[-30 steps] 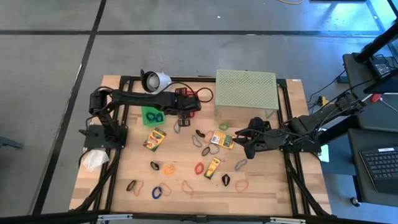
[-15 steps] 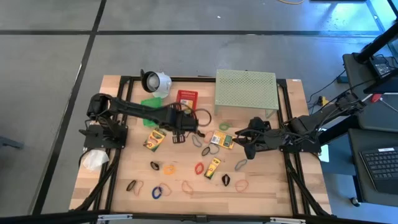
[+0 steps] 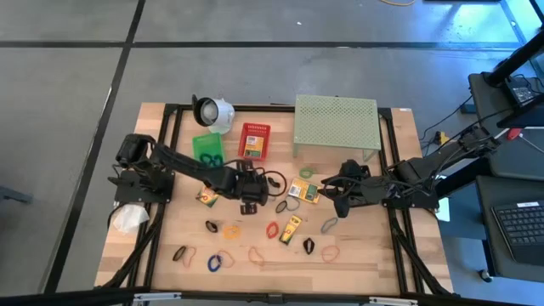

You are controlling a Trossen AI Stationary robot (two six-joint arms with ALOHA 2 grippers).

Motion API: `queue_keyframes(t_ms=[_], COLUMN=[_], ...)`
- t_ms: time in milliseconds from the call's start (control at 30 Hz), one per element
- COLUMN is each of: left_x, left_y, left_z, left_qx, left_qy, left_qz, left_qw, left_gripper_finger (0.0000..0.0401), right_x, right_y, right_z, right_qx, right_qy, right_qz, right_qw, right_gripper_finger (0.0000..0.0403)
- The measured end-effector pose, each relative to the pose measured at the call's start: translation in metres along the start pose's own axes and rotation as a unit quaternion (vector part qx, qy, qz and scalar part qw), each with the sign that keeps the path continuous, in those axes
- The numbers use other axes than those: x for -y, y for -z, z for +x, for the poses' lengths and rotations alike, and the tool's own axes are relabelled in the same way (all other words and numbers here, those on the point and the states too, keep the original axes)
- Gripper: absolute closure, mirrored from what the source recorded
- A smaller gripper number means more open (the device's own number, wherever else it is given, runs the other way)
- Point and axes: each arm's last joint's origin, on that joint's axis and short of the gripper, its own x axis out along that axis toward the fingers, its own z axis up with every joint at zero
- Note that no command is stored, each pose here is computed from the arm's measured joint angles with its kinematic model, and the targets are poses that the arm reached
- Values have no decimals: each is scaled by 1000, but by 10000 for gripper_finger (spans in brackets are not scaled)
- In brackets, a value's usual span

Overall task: Pick & Place Office Desk Supplies
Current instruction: Put the blue rubber band into the black basket

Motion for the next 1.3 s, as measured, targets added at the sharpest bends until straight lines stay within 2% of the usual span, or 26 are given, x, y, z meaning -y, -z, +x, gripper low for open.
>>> queue_keyframes(t_ms=[100,333,533,800,1067,1300], left_x=[4,12,8,7,1,-4], left_y=[-2,-6,-8,-7,-7,-8], left_z=[3,10,15,44,65,80], left_qx=[26,71,71,49,42,36], left_qy=[25,106,120,150,165,207], left_qz=[-4,69,90,112,108,95], left_qw=[999,989,986,981,980,973], left_gripper_finger=[217,217,216,218,219,228], right_x=[0,0,0,-1,-1,-2], right_y=[0,0,0,-1,-2,-1], right_z=[0,0,0,0,0,0], right_qx=[0,0,1,4,7,6], right_qy=[0,0,-1,-4,-7,-7], right_qz=[0,0,1,4,9,12], right_qw=[1000,1000,1000,1000,1000,1000], right_gripper_finger=[218,218,218,218,218,218])
